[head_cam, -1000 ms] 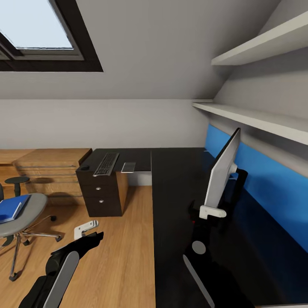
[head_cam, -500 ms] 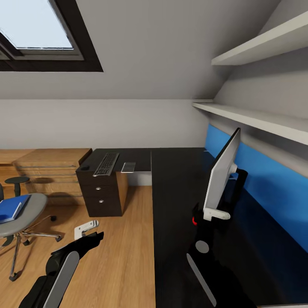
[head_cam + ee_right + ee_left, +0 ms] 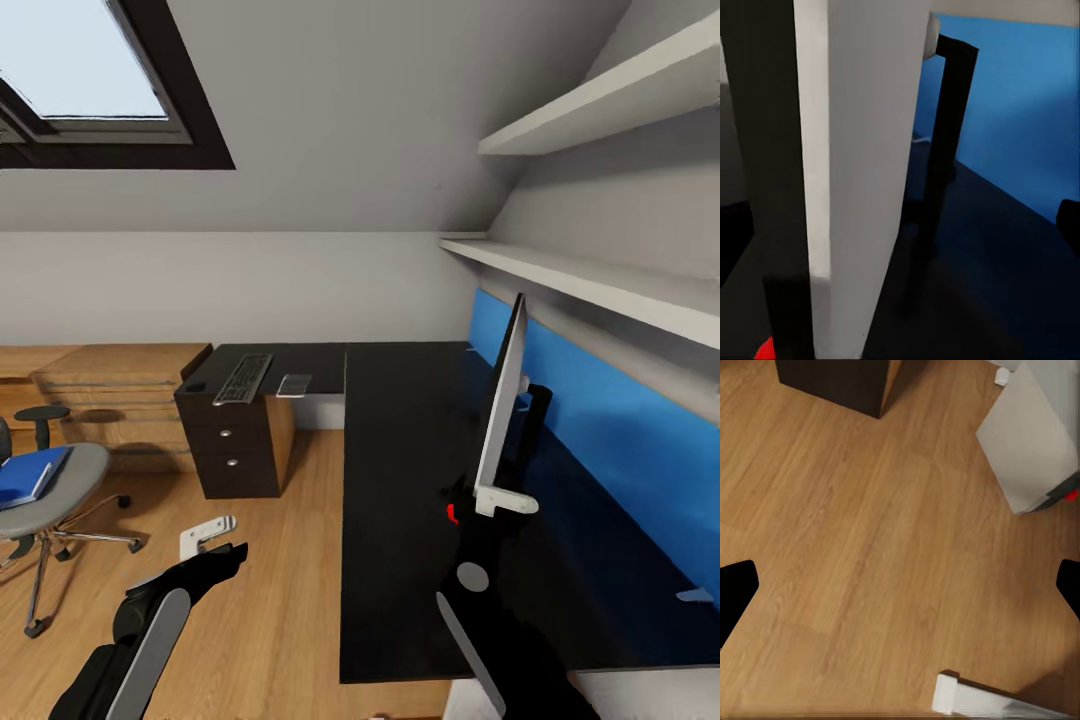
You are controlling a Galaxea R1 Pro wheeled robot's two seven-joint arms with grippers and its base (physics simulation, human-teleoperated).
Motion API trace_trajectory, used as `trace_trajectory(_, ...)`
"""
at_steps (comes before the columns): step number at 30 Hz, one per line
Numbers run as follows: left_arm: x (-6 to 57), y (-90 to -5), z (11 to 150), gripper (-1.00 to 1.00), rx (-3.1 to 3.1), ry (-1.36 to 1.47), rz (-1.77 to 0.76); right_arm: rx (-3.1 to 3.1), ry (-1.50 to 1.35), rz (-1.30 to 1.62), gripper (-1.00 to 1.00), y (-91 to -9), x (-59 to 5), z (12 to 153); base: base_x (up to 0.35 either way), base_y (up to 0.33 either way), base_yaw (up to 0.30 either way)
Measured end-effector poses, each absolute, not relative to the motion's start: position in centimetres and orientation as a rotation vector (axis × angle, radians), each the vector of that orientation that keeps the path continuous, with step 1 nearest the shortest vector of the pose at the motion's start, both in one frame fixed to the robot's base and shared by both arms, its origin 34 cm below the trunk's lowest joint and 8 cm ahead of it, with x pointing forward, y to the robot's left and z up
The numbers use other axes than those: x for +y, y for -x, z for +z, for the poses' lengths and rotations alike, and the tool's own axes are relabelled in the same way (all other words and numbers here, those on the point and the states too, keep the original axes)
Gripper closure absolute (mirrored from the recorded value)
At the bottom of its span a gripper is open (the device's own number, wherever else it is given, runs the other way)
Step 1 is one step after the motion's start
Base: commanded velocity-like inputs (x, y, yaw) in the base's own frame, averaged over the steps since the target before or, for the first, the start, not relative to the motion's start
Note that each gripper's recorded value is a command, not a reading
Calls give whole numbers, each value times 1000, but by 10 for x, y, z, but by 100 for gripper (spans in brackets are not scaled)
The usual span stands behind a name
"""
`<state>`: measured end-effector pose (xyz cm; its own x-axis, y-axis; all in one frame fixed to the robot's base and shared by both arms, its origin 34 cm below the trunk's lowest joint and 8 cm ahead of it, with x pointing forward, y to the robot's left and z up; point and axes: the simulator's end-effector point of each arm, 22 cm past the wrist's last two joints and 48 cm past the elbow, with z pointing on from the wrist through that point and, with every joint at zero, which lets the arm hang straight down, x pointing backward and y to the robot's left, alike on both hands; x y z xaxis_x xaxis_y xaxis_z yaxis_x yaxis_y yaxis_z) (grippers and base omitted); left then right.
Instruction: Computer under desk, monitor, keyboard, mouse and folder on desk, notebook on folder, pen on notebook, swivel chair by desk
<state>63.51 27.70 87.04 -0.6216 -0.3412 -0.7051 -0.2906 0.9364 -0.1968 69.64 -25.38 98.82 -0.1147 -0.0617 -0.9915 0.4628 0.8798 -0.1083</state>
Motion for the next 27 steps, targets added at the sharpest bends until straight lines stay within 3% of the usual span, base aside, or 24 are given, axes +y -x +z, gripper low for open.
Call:
trace_trajectory(10, 276, -635, 870, -100, 2279, 439, -77, 1637, -315, -461, -100, -696, -254, 986, -219, -47, 0)
trace_trajectory(16, 276, -635, 871, -100, 2279, 439, -78, 1637, -315, -461, -100, -696, -254, 986, -43, -166, 0)
trace_trajectory(27, 276, -635, 871, -100, 2279, 439, -81, 1638, -313, -461, -100, -696, -253, 986, -8, 9, 0)
